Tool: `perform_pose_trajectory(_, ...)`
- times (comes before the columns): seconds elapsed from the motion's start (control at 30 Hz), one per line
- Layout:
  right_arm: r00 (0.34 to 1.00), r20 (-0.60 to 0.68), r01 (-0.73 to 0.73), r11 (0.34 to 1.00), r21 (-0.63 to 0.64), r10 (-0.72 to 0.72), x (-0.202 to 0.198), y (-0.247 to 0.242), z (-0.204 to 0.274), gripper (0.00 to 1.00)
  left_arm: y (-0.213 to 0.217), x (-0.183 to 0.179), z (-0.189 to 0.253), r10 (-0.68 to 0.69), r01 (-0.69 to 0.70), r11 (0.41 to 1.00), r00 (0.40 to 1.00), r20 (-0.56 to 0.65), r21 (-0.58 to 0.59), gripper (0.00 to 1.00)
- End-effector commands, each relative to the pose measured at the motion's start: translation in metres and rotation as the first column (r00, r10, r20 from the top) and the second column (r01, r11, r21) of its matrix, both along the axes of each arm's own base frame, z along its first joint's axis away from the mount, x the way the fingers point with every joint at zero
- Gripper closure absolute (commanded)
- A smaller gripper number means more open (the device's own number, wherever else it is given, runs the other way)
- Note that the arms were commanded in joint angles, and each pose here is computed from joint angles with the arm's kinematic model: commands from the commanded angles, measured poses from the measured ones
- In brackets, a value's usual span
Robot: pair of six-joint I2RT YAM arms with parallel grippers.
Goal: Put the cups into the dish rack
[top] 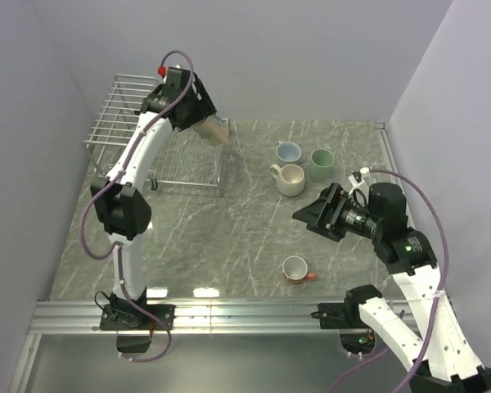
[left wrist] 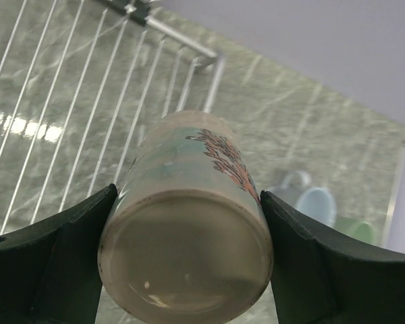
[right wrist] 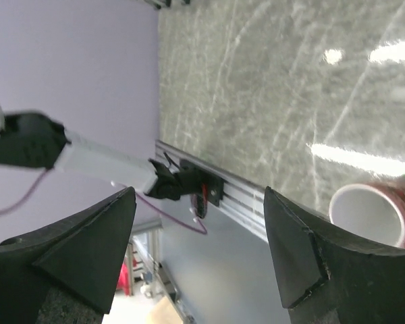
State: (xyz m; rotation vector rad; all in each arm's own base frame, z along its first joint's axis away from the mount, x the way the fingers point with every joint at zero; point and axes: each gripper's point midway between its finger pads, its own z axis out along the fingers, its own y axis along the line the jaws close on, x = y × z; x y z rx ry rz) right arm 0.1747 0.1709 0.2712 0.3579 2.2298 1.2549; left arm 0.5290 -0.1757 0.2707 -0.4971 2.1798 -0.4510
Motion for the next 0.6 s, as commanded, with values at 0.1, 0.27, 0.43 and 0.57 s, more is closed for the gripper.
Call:
perform_pose_trajectory(0.1, 0.997, 0.077, 0.024, 0.978, -0.209, -0.008, -0.002, -0.028, 0.015, 0.17, 0.014, 0.038, 0.049, 0.080, -0.080, 0.997, 0.982, 0.172, -0.006, 1.00)
perform_pose_trajectory(0.27, 0.998, 0.061, 0.045, 0.971, -0.233, -0.031, 0.033, -0.025, 0.009, 0.19, 0.029, 0.068, 0.011, 0.110, -0.108, 0.994, 0.985, 0.135, -0.020, 1.00)
perform_pose_trajectory(0.43, 0.998, -0.001, 0.064, 0.967, -0.245, -0.066, 0.059, -0.022, -0.004, 0.20, 0.035, 0.090, -0.028, 0.063, -0.064, 0.998, 0.992, 0.108, 0.004, 1.00)
perform_pose_trajectory(0.57, 0.996, -0.031, 0.071, 0.966, -0.250, -0.081, 0.076, -0.019, -0.010, 0.21, 0.038, 0.102, -0.033, 0.019, -0.028, 0.998, 0.989, 0.150, 0.063, 1.00)
